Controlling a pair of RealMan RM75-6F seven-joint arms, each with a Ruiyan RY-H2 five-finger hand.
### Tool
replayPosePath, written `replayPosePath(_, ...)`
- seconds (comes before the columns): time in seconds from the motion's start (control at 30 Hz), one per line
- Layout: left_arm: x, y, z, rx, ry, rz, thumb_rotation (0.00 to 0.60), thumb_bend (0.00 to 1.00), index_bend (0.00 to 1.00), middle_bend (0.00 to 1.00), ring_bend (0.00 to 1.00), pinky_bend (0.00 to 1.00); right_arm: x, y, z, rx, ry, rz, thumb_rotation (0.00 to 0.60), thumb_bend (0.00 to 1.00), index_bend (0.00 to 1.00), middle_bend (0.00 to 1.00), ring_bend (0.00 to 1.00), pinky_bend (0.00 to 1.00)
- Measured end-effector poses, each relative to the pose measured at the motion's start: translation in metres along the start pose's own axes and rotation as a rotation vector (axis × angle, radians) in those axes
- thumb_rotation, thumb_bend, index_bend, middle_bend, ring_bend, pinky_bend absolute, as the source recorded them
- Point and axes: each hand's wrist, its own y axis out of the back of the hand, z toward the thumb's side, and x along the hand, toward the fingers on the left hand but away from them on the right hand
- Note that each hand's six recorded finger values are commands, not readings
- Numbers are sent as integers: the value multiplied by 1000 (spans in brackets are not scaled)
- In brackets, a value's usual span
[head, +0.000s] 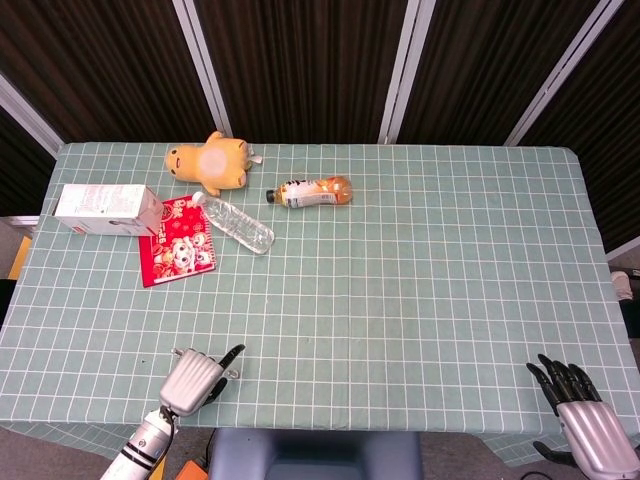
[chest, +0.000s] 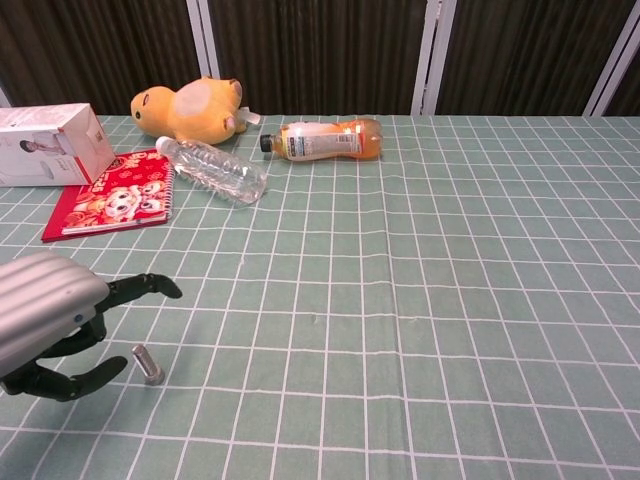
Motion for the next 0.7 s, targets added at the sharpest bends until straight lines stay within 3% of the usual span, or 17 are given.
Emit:
replayPosePath(0.1, -6, 7, -5, 2, 6, 20, 600, 412, 174, 951, 982, 1000, 0, 1, 0, -1, 1, -2, 600, 158, 0, 0, 0, 0)
replayPosePath(0.13, -8, 9, -7, 3, 9, 30, 600, 412, 153, 829, 886, 968, 0, 1, 0, -2, 1, -5, 600, 158, 0, 0, 0, 0)
replayPosePath(0.2, -19, 15, -17, -5, 29, 49, 600, 405, 90, 513, 553, 717, 0, 3, -1, -2, -1, -13, 600, 158, 0, 0, 0, 0)
replayPosePath(0.23, -26, 18, -24, -10, 41, 51, 600, 394, 39, 274, 273, 444, 0, 3, -1, -3, -3, -19, 600, 158, 0, 0, 0, 0)
replayPosePath(0.27, -37, 20, -34, -15, 62, 49, 600, 384, 11, 121, 104, 254, 0, 4, -2, -4, -4, -23, 600, 158, 0, 0, 0, 0)
replayPosePath(0.3, -46, 23, -42, -16, 81, 49, 600, 379, 1, 46, 29, 155, 0, 4, -2, -4, -6, -28, 600, 159, 0, 0, 0, 0)
replayPosePath(0.33, -56, 26, -51, -19, 101, 52, 600, 376, 0, 6, 1, 98, -1, 5, -2, -2, -7, -34, 600, 158, 0, 0, 0, 0)
replayPosePath(0.47, -98, 38, -82, -120, 194, 107, 600, 367, 0, 0, 0, 44, -3, 4, 1, 5, -7, -59, 600, 158, 0, 0, 0, 0)
replayPosePath(0.7, -141, 53, -117, -311, 251, 222, 600, 365, 0, 0, 0, 35, -10, 1, 4, 22, -1, -104, 600, 158, 0, 0, 0, 0)
